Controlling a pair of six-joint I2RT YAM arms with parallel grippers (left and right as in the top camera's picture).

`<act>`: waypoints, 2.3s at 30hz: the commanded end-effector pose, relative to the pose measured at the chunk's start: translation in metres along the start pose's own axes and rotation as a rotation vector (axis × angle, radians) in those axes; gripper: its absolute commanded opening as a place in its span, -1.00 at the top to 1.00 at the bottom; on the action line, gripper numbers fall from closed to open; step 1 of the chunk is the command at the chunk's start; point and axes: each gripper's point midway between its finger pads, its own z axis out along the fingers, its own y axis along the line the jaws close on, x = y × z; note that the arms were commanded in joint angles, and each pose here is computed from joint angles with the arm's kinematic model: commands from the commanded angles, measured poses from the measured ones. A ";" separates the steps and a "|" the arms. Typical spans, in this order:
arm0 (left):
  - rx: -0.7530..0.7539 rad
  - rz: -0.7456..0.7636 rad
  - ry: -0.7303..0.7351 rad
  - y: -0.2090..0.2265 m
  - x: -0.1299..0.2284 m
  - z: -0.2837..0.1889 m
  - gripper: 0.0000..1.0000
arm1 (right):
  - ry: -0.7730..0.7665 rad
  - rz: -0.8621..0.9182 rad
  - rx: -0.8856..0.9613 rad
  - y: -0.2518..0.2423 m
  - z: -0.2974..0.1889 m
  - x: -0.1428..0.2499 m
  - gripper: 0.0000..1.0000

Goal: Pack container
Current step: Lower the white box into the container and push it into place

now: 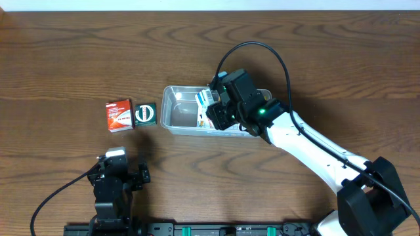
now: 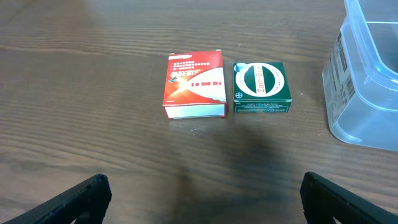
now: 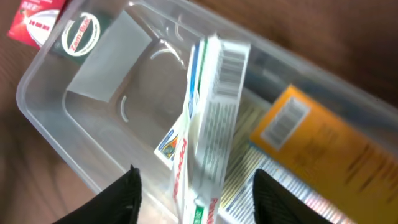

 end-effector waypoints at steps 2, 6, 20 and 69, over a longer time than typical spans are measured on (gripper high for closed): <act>-0.005 -0.009 0.010 0.001 0.005 0.003 -0.96 | 0.031 0.116 -0.009 0.003 -0.002 0.006 -0.03; -0.005 -0.009 0.010 0.001 0.005 0.003 -0.96 | 0.034 0.135 -0.008 0.003 -0.001 0.007 -0.04; -0.005 -0.009 0.010 0.001 0.005 0.003 -0.96 | 0.084 0.188 -0.017 -0.002 0.034 0.018 -0.12; -0.005 -0.009 0.010 0.001 0.005 0.003 -0.96 | 0.048 -0.077 0.074 -0.020 0.038 0.011 0.53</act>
